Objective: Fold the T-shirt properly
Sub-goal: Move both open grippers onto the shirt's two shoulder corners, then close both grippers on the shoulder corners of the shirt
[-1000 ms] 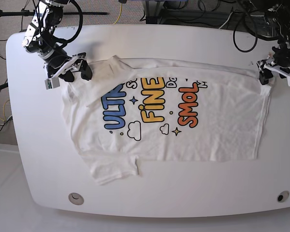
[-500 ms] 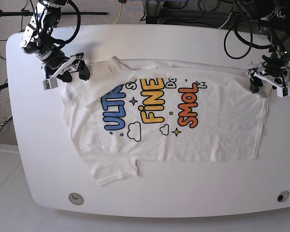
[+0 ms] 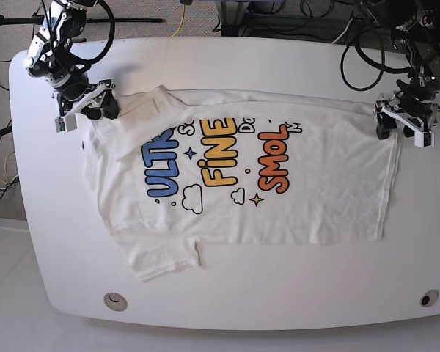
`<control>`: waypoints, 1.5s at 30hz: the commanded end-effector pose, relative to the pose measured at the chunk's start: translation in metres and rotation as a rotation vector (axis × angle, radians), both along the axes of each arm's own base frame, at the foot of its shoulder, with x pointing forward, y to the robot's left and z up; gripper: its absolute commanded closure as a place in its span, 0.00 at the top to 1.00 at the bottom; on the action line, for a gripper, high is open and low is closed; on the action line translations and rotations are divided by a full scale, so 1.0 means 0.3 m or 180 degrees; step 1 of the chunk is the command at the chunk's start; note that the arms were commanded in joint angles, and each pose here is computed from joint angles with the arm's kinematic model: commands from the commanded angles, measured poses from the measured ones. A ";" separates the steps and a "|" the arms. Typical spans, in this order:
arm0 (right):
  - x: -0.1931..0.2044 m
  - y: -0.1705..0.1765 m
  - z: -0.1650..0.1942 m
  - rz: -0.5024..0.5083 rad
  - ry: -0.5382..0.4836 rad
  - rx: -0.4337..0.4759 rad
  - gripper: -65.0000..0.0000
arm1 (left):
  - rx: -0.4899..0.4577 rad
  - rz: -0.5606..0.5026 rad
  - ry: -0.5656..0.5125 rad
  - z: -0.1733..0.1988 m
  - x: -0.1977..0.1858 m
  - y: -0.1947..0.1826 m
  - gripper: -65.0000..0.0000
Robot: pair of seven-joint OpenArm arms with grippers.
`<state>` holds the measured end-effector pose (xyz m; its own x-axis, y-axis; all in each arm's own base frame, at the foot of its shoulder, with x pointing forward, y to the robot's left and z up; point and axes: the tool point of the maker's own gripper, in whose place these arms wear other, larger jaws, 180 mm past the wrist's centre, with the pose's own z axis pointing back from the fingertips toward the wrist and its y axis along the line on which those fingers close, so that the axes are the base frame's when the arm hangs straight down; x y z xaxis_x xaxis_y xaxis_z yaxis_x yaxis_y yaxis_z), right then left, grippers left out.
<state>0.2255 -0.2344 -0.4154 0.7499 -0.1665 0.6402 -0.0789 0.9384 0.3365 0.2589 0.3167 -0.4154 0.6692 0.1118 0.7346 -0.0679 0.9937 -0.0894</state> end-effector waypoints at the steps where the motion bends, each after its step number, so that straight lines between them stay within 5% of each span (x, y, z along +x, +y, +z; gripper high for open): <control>1: 0.018 -0.020 0.026 -0.0003 -0.0082 -0.0047 0.36 | 0.0038 -0.0060 0.0053 0.003 -0.005 0.004 0.56; 14: 0.042 -0.100 0.121 -0.0054 -0.0294 -0.0296 0.60 | 0.0029 -0.0073 0.0055 0.000 -0.006 -0.001 0.50; 24: 0.047 -0.145 0.154 -0.0127 -0.0360 -0.0406 0.64 | 0.0026 -0.0097 0.0065 -0.003 -0.005 -0.007 0.02; 45: 0.003 -0.174 0.006 -0.0304 0.0018 -0.0125 0.63 | 0.0031 -0.0097 0.0070 -0.004 -0.007 -0.005 0.02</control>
<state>0.2256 -0.2809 -0.4160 0.7348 -0.2227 0.6407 0.0159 0.9500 0.3120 0.2576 0.3107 -0.4181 0.6772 0.1034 0.7285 -0.0444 0.9940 -0.0999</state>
